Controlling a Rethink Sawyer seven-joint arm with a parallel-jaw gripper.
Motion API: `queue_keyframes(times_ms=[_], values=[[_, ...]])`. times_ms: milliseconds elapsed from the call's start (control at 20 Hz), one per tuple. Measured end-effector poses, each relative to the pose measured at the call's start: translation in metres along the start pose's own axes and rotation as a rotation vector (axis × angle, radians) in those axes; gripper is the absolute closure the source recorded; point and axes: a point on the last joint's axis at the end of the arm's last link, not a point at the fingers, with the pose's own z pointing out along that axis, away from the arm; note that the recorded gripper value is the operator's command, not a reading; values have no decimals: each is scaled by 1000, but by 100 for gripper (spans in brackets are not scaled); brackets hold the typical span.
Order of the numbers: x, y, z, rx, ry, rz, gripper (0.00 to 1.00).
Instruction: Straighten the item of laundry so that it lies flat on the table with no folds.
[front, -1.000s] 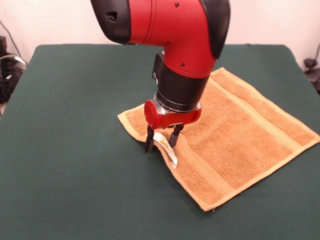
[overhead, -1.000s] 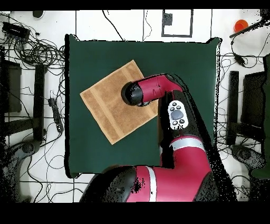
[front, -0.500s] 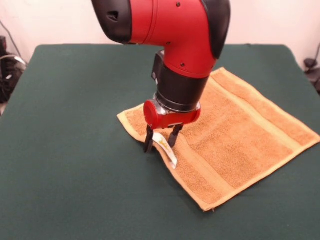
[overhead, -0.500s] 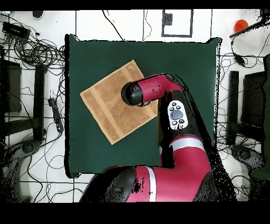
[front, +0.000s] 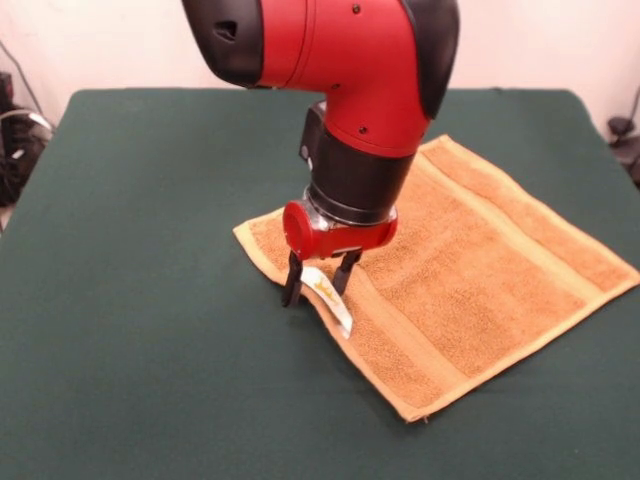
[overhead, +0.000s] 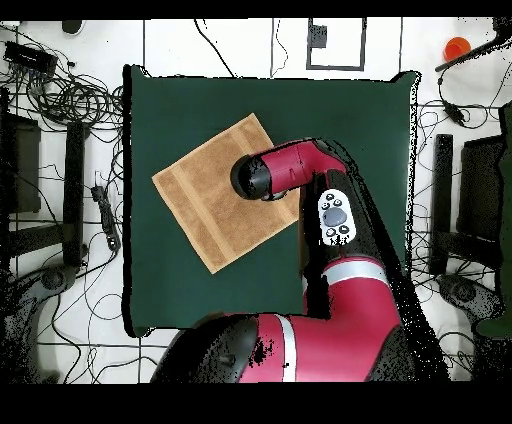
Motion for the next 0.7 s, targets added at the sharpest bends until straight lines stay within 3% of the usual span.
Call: queue_keyframes(times_ms=[700], values=[[0,-7,1,15,-3,-5,0]])
